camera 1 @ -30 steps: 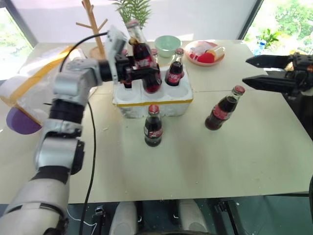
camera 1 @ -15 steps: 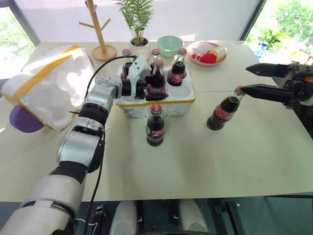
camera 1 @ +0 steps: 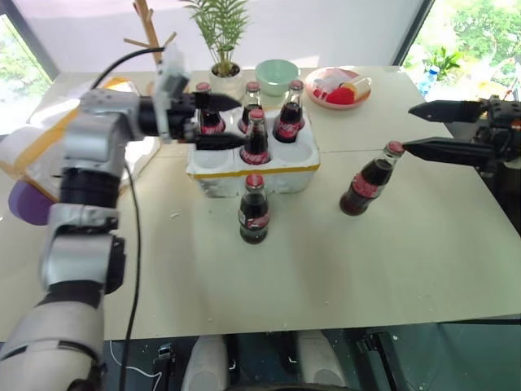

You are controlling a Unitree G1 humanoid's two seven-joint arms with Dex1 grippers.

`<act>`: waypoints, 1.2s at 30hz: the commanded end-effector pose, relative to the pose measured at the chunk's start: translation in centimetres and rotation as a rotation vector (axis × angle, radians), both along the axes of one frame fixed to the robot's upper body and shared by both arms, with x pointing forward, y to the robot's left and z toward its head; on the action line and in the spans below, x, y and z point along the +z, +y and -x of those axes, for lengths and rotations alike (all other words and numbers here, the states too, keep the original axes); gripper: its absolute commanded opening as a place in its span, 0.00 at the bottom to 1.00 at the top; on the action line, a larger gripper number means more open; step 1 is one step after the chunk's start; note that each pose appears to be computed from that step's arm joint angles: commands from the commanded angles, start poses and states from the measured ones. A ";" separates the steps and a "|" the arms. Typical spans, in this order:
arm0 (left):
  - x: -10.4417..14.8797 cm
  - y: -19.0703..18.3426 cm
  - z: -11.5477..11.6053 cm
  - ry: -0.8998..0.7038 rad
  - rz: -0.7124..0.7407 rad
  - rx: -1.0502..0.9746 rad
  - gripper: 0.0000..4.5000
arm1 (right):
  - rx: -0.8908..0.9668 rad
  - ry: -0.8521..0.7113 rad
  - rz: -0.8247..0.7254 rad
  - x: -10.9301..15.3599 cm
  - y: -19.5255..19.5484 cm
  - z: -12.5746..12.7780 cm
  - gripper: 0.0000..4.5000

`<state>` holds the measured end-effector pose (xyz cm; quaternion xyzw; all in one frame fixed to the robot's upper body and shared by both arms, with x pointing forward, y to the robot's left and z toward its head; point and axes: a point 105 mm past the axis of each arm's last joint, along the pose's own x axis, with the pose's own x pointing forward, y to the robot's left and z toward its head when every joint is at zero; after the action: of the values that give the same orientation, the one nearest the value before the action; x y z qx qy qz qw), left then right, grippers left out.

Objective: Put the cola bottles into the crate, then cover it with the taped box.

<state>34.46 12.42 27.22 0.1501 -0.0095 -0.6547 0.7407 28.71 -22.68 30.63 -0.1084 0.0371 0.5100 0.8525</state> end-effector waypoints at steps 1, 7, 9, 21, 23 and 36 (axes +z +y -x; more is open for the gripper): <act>-1.3 -0.2 2.7 0.023 -0.105 -0.103 0.99 | 0.001 -0.053 0.016 1.5 -0.1 0.3 1.00; -4.3 -0.4 3.6 0.038 -0.215 -0.146 0.99 | 0.004 -0.054 0.015 1.8 0.1 0.1 1.00; -5.0 -1.1 3.8 0.047 -0.219 -0.166 0.99 | 0.003 -0.054 0.016 1.8 0.1 0.3 1.00; -8.7 -4.3 2.6 0.101 -0.247 -0.165 0.99 | -0.017 -0.042 0.004 1.7 -0.1 1.1 1.00; -9.2 -4.7 2.3 0.107 -0.252 -0.163 0.99 | -0.019 -0.042 0.001 1.6 0.0 1.1 1.00; -9.0 -5.8 1.8 0.199 -0.173 -0.166 0.70 | -0.029 -0.042 -0.023 1.3 0.1 0.9 1.00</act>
<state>32.66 6.31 15.94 0.1593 0.1340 -0.7211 0.6609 28.49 -22.61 30.72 -0.0948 0.0419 0.4948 0.8628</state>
